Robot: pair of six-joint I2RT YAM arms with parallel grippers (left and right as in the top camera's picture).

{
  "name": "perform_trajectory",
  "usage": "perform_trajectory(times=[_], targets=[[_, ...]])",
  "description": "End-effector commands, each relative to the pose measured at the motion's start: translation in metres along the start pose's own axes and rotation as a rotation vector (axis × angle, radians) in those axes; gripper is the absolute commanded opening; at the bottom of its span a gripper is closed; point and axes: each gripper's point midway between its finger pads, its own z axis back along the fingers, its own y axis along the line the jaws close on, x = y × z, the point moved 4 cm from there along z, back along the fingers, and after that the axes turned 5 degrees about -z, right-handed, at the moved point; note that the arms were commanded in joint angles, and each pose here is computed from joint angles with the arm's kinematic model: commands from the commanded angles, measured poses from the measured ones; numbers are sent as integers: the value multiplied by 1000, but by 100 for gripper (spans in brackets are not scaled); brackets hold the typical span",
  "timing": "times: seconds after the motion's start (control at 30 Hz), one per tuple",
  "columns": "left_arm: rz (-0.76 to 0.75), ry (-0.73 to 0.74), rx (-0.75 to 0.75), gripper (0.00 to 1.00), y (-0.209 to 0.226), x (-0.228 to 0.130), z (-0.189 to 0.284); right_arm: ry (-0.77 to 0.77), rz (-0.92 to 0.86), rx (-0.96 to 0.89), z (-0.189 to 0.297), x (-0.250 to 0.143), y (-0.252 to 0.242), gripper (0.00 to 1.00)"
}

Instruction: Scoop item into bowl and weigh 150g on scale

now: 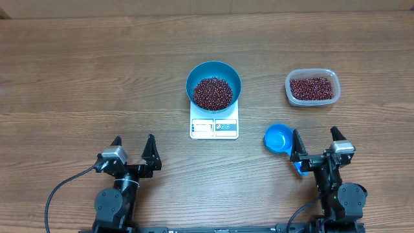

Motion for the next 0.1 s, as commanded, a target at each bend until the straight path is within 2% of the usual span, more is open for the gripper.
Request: perform_trajectory(times=[0.0,0.07], targets=[[-26,-2,-8,100,0,0,0,-2,-6,-2,0,-2,0,100],[-26,-2,-8,99,0,0,0,-2,-6,-2,0,-2,0,100]])
